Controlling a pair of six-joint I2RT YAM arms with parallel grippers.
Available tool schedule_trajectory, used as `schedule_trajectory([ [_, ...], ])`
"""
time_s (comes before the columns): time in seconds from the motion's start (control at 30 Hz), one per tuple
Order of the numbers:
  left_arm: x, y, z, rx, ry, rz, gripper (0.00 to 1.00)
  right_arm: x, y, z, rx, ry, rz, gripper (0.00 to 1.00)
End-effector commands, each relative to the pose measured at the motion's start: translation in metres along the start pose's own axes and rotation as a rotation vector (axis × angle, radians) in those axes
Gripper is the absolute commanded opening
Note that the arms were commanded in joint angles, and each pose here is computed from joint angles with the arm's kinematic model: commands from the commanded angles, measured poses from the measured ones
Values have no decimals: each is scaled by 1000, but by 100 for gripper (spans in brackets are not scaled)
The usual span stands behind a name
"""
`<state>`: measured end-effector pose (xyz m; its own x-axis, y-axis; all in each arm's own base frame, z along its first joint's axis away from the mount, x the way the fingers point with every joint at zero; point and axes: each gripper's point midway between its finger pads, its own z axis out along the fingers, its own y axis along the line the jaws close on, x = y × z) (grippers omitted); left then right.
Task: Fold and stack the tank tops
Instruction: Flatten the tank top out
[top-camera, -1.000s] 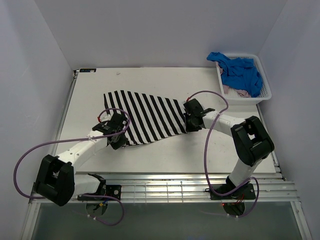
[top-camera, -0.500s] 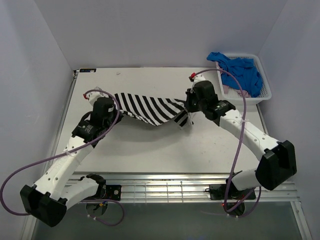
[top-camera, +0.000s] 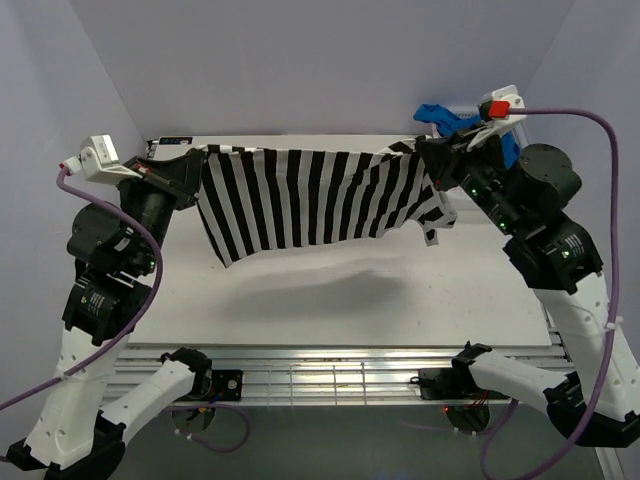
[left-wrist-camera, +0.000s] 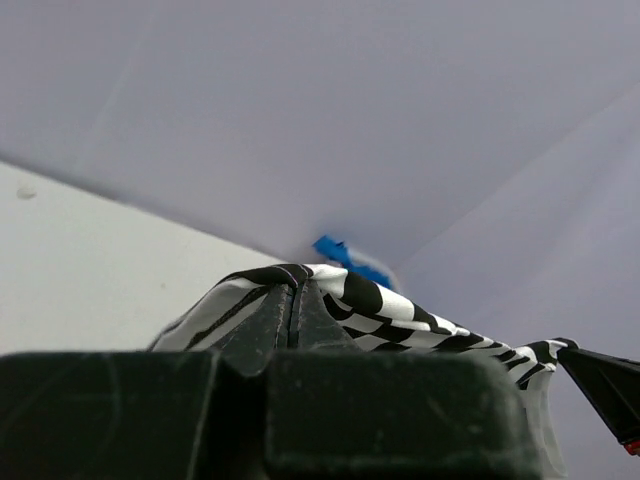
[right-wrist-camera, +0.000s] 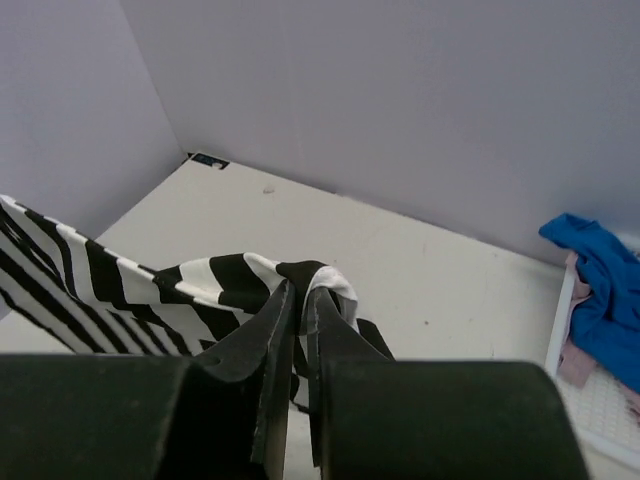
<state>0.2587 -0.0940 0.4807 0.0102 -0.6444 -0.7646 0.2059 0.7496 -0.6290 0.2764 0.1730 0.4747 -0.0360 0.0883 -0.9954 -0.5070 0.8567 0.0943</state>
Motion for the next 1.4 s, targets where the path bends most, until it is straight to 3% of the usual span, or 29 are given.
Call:
schedule_trajectory([
  [0.0, -22, -33, 3, 121, -33, 40, 0, -25, 0, -16, -4, -43, -60, 8],
  [0.2, -6, -10, 48, -12, -37, 66, 0, -14, -23, 13, 106, 8, -153, 8],
  [0.33, 25, 17, 98, -131, 14, 136, 0, 12, -56, 67, 136, 107, -196, 8],
  [0.4, 45, 35, 133, -177, 62, 177, 0, 18, -55, 90, 7, 119, -163, 8],
  [0.43, 22, 39, 146, -189, 24, 179, 0, 12, -79, 108, 22, 106, -161, 8],
  [0.53, -3, 42, 189, -141, 20, 178, 0, -1, -98, 141, -7, 79, -161, 8],
  [0.57, -10, 39, 197, -122, 11, 186, 0, -39, -94, 138, -18, -7, -193, 8],
  [0.73, -47, 20, 211, -19, -57, 230, 0, -85, -86, 135, -126, -127, -295, 8],
  [0.87, -27, 44, 200, -56, -22, 267, 0, -38, -70, 129, -244, -56, -285, 8],
  [0.97, -11, 56, 177, -46, -12, 293, 0, 33, -68, 123, -285, 73, -193, 8],
  [1.0, 26, 88, 172, -101, 66, 291, 0, 72, -71, 118, -269, 143, -143, 8],
  [1.07, 47, 109, 151, -151, 97, 281, 0, 114, -67, 110, -280, 215, -98, 8],
  [1.1, 89, 147, 138, -227, 186, 271, 0, 128, -59, 104, -288, 237, -89, 8],
  [1.17, 125, 182, 113, -327, 257, 216, 0, 192, -52, 91, -295, 369, -42, 8],
  [1.23, 170, 227, 69, -495, 357, 138, 0, 253, -29, 73, -330, 526, -3, 20],
  [1.27, 181, 241, 54, -559, 377, 121, 3, 272, -30, 69, -283, 588, -9, 29],
  [1.3, 194, 256, 30, -630, 411, 112, 19, 292, -17, 65, -297, 654, -14, 44],
  [1.33, 197, 258, 23, -638, 424, 104, 40, 307, -13, 55, -293, 721, -10, 51],
  [1.37, 198, 259, 17, -651, 432, 96, 79, 312, -16, 53, -251, 753, -13, 56],
])
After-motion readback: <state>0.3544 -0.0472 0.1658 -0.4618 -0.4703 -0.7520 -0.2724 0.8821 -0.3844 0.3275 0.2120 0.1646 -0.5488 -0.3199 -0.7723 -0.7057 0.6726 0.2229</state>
